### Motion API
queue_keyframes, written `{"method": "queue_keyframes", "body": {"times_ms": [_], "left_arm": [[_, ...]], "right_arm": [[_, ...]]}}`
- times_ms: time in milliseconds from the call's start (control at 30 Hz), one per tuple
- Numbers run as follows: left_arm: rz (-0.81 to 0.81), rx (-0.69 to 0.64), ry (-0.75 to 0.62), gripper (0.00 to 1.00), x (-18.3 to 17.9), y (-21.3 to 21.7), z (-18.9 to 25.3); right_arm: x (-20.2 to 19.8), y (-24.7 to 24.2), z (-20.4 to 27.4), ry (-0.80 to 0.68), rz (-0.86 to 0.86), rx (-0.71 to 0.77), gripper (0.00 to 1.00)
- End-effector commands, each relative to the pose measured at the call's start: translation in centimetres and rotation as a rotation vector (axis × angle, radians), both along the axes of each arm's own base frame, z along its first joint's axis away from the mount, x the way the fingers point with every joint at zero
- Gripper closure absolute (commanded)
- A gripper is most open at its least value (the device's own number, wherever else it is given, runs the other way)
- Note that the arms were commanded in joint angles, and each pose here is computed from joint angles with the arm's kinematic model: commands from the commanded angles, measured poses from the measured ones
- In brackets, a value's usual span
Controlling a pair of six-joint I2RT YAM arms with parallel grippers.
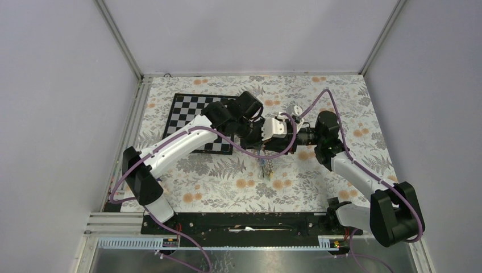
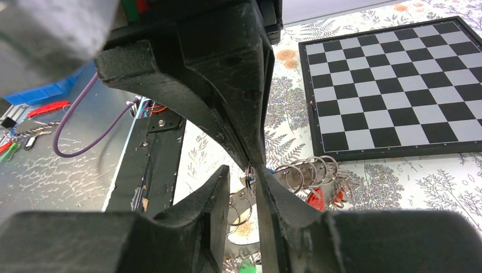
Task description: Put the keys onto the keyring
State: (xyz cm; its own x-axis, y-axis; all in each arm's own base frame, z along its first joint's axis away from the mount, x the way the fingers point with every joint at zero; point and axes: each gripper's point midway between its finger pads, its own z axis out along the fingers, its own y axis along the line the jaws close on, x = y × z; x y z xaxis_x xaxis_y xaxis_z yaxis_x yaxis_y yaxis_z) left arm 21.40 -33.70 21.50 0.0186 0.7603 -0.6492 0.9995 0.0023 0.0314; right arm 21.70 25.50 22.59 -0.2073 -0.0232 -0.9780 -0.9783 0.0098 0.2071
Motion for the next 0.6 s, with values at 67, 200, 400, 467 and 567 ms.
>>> {"method": "queue_keyframes", "body": {"times_ms": [67,200,400,467,567], "left_arm": [[-0.001,-0.098,-0.063,1.00,0.69,-1.40,3.50],[-0.001,-0.100,-0.060,1.00,0.56,-1.34,3.55],[-0.002,-0.108,-0.058,1.00,0.43,-1.41,3.66],[0.000,-0.112,-0.060,1.00,0.40,-1.37,3.68],[-0.001,-0.113,-0.062,1.00,0.40,-1.30,3.55]], "right_arm": [[0.16,0.36,0.51,-0.047,0.016,0.003,0.72],[0.22,0.34,0.40,-0.045,0.013,-0.001,0.73],[0.24,0.36,0.33,-0.039,0.014,-0.002,0.83],[0.25,0.38,0.43,-0.036,0.015,-0.001,0.89],[0.27,0.40,0.93,-0.040,0.011,0.009,1.00]]}}
